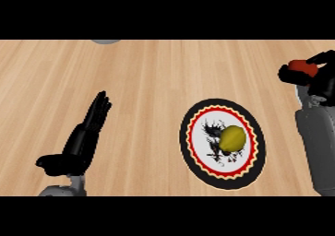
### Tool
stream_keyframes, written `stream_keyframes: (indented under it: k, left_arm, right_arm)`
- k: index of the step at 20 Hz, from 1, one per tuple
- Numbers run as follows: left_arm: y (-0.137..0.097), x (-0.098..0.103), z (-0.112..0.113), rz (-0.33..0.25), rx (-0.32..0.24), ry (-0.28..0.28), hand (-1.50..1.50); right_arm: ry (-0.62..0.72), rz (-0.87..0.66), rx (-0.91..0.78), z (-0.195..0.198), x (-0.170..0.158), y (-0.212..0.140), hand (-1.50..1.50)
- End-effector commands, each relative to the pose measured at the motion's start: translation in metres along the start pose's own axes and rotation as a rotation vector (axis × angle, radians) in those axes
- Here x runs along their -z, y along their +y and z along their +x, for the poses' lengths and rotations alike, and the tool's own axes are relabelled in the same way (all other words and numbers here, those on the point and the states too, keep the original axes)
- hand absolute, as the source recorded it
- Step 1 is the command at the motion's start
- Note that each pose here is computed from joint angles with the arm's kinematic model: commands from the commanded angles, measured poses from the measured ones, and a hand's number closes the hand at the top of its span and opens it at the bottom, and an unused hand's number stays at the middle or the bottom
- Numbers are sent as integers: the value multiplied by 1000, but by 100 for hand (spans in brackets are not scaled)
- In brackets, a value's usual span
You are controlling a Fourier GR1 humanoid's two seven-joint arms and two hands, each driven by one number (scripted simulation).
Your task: Pick the bell pepper from the plate and place it in the pan
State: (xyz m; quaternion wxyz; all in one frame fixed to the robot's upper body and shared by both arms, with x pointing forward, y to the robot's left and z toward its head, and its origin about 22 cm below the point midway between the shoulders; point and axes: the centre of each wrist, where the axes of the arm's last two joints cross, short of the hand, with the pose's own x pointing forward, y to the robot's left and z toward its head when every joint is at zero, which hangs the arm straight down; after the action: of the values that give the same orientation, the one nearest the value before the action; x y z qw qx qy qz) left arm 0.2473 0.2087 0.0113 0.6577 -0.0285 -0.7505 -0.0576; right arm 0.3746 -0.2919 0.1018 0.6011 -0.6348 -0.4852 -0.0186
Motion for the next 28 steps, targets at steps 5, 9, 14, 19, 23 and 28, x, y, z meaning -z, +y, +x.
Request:
stream_keyframes:
  k: [5,9,14,19,23,28]
  left_arm:
    - [-2,-4,-2,-5,-2,3,0]
    - [-7,3,2,-6,-3,13,0]
    - [-9,9,0,-40,-7,-2,0]
    - [-23,2,-16,-41,-12,-4,0]
    - [-13,8,-2,-57,6,-17,0]
    - [-7,12,3,-70,-9,-29,0]
  right_arm:
    - [-10,-225,-139,-79,55,-1,150]
    - [28,-318,-43,-99,86,-21,150]
    - [48,-330,-41,-120,118,-33,150]
    - [31,-342,-40,-145,119,-32,150]
    - [230,104,-185,-182,108,-25,-150]
    - [231,235,31,-164,113,-22,-150]
